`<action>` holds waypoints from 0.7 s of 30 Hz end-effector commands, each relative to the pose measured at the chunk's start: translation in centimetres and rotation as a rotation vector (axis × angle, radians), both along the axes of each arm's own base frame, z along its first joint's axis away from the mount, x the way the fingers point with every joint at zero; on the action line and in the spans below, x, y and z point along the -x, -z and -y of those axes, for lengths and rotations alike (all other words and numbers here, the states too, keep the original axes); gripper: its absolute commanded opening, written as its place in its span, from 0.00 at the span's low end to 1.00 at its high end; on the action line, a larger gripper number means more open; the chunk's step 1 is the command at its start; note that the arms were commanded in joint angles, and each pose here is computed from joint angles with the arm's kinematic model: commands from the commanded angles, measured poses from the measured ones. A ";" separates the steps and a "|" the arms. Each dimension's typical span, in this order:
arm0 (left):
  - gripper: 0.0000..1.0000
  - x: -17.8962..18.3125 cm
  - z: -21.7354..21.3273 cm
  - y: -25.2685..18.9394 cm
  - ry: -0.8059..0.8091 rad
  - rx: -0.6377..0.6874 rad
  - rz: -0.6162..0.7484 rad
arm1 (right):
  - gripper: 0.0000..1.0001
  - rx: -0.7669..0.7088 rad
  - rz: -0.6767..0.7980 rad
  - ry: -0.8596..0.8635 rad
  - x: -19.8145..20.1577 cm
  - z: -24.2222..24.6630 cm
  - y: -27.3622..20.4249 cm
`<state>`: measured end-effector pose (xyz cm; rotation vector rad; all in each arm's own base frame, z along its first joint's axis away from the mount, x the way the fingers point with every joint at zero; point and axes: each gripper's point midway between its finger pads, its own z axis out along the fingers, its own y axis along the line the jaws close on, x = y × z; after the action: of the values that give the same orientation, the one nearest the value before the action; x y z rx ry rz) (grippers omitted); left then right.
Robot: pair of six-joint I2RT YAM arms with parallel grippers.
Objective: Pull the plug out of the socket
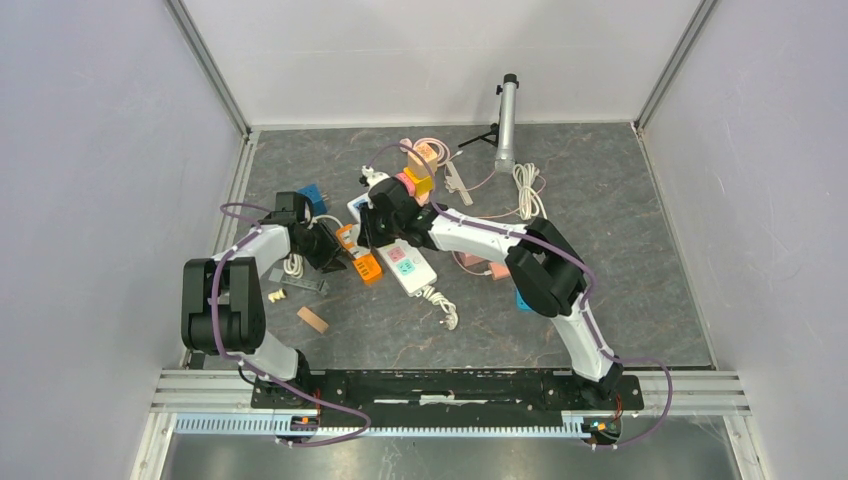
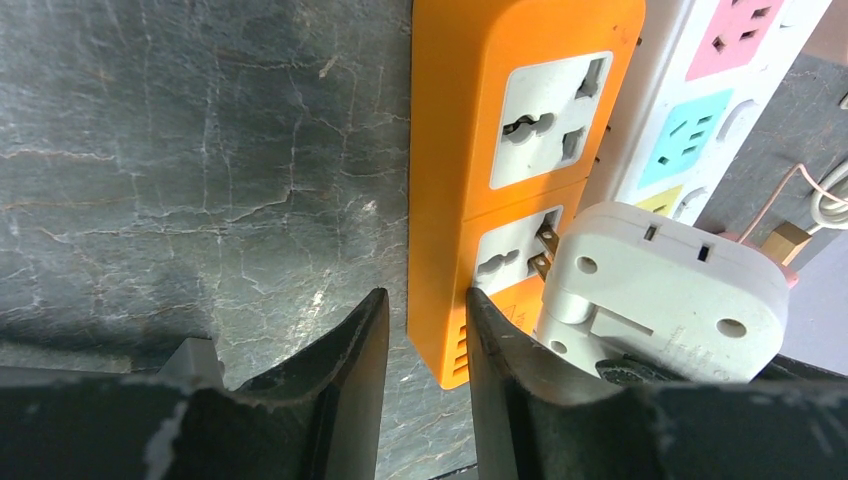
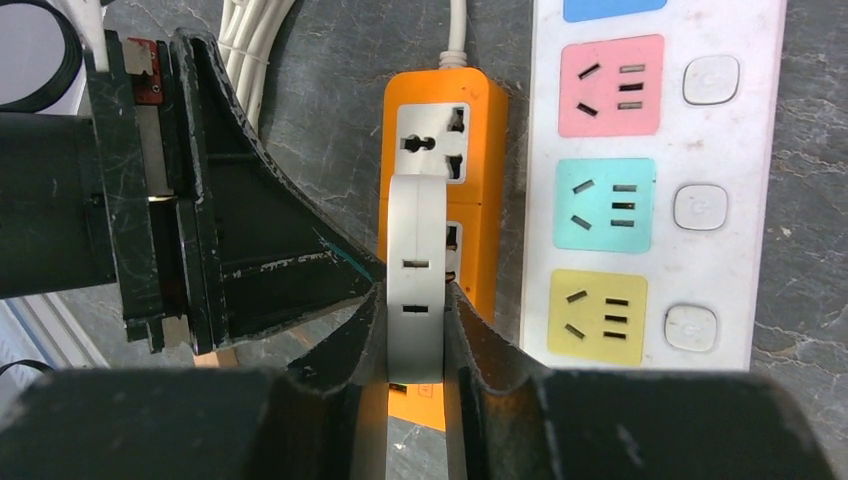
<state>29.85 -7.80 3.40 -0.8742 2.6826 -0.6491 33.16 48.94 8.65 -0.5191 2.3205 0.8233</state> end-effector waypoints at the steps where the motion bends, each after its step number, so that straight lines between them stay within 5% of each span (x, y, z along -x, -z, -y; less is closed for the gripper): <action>1: 0.40 0.5 -0.6 0.8 0.006 -0.047 -0.037 | 0.00 -0.093 0.141 0.007 -0.6 0.0 -6.4; 8: 0.44 -1.8 -0.5 -3.5 0.019 -0.045 0.065 | 0.00 -0.051 0.311 0.001 -0.3 4.0 -10.6; 15: 0.58 -3.7 -1.6 -8.3 0.007 -0.112 0.172 | 0.00 0.040 0.340 -0.286 5.1 7.9 -6.7; 21: 0.74 -3.6 -5.7 -10.4 -0.128 -0.314 0.219 | 0.01 0.228 0.420 -0.512 9.8 8.2 -2.6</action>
<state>33.70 -5.30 11.64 -0.8078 2.5138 -0.4827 26.60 39.47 12.07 -1.0019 2.0489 0.6518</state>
